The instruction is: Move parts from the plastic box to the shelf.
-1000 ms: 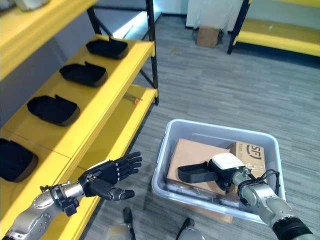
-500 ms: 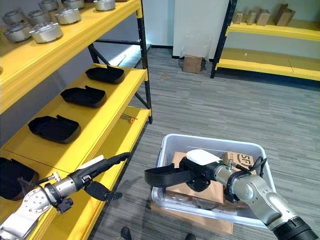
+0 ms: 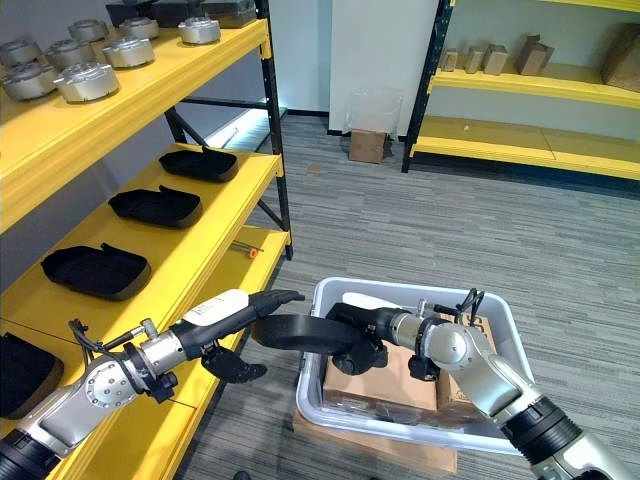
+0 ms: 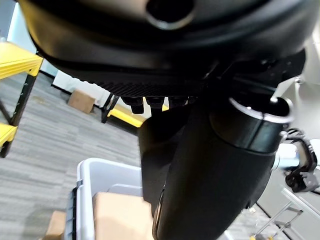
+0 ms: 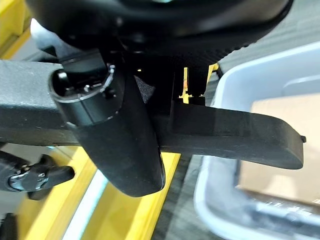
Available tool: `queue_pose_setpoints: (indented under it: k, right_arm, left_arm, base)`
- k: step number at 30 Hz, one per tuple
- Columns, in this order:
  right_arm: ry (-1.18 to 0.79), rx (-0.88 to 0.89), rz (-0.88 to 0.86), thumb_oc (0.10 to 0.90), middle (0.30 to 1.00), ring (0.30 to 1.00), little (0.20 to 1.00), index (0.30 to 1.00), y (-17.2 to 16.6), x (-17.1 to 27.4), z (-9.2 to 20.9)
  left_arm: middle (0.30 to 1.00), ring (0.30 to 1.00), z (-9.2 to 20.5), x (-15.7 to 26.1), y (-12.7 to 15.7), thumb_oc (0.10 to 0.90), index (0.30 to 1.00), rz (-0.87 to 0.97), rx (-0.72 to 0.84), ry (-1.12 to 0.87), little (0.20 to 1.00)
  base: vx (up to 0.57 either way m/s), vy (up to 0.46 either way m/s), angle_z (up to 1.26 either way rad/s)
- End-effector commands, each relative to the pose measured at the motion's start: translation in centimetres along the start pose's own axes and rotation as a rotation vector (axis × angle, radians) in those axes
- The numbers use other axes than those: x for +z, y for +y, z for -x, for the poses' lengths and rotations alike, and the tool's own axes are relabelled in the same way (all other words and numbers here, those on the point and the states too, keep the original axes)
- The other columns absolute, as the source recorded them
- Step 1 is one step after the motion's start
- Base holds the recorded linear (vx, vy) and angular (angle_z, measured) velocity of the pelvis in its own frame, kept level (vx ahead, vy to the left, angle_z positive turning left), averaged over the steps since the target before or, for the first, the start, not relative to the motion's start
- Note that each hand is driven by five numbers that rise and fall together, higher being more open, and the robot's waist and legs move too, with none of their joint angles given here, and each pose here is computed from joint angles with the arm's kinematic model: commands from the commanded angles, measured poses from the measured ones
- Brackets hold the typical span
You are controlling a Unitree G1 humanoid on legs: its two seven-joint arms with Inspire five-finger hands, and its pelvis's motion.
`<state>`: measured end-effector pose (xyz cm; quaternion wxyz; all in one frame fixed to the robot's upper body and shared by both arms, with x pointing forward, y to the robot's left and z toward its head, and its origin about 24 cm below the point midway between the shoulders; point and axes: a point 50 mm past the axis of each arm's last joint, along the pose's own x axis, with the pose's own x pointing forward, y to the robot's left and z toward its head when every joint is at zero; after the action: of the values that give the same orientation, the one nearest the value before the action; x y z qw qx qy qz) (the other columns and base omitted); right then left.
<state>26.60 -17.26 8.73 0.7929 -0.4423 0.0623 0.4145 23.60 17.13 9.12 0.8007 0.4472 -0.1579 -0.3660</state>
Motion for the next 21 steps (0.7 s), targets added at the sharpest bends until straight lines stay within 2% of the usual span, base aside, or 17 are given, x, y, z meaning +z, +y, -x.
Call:
queue_pose_setpoints:
  k: [1,10,21]
  right_arm:
    - [-0.302,-0.128,0.09,0.4,0.3,0.3,0.3,0.3,-4.1,6.4,-0.5]
    - [-0.35,-0.158,0.115,0.4,0.3,0.3,0.3,0.3,-3.7,7.7,-1.3]
    - [-0.417,-0.189,0.154,0.4,0.3,0.3,0.3,0.3,-4.0,9.8,-0.9]
  left_arm:
    - [1.0,1.0,-2.2,3.3,2.6,0.9,1.0,-0.066,0.127,-0.23,1.0]
    - [1.0,1.0,-2.8,4.2,2.1,0.9,1.0,0.034,0.192,-0.29,1.0]
    - [1.0,1.0,-3.8,3.4,0.0,0.9,1.0,0.101,0.106,-0.207,1.0]
  base:
    - [0.0,0.0,0.0]
    - [0.0,0.0,0.0]
    - [0.0,0.0,0.0]
